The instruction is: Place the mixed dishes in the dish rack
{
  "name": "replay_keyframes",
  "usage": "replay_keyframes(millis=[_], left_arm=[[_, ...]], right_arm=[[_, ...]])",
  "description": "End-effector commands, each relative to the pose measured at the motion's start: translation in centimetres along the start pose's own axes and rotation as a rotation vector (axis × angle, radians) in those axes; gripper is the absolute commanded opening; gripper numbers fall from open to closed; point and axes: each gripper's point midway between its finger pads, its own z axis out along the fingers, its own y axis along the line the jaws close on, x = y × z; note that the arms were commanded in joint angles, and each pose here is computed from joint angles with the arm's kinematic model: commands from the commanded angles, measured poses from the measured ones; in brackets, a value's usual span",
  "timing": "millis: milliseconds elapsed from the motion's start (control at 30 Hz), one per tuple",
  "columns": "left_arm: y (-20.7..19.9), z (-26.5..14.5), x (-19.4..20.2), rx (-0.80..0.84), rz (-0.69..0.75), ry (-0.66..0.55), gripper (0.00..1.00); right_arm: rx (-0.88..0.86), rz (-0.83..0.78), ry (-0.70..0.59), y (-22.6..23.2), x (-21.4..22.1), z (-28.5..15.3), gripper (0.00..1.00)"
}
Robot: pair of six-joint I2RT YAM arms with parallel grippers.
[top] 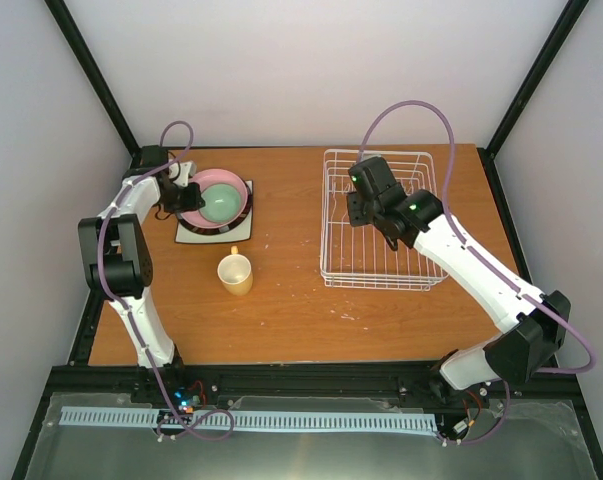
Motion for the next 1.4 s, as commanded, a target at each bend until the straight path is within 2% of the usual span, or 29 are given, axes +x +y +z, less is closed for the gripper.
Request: replay_keyframes(millis=[0, 167, 267, 400, 567, 733, 900, 1000, 1200, 1233, 1367], left_arm=[[-1.0, -1.4, -1.0, 0.031, 0.023, -0.038, 0.01], [-5.6, -6.4, -3.5, 0.184, 0.077, -0.168, 0.01], [-10.9, -12.1, -5.4, 0.390, 0.158, -0.292, 0.01], [-18.1, -19.3, -4.9, 0.732, 0.261, -0.380, 0.00], [-26.3, -25.9, -0.2, 1.085, 0.487, -0.372, 0.01], [-30.3, -27.7, 5.3, 1.266, 0.592, -0.291, 0.01], [-32.4, -28.4, 7.5, 1.334, 0.646, -0.272, 0.01], [-32.8, -28.0, 7.4, 1.340, 0.645, -0.274, 0.01], [-33.6, -27.4, 7.0, 1.367, 0.648, -0.270, 0.01], [-33.8, -27.3, 7.0, 1.373, 0.650, -0.267, 0.01], [-34.3, -26.4, 6.8, 1.386, 0.639, -0.255, 0.01]], right_arm=[[-0.008, 0.009, -0.025, -0.4, -0.2, -0.6, 0.46], [-0.028, 0.009, -0.066, -0.2, -0.8, -0.9, 0.46], [-0.096, 0.019, -0.141, 0.5, -2.3, -1.6, 0.48], [-0.347, 0.124, -0.223, 0.8, -4.0, -2.8, 0.59], [-0.733, 0.259, -0.221, 1.5, -3.3, -3.5, 0.64], [-1.105, 0.294, -0.145, 4.9, -1.6, -5.3, 0.68], [-1.396, 0.302, -0.080, 6.7, -1.0, -8.1, 0.71], [-1.490, 0.280, -0.069, 6.9, -0.8, -10.1, 0.73], [-1.570, 0.265, -0.079, 6.9, -0.6, -12.3, 0.78], [-1.589, 0.311, -0.047, 6.9, -0.7, -12.3, 0.78], [-1.738, 0.374, -0.068, 6.5, -1.4, -14.6, 0.79]])
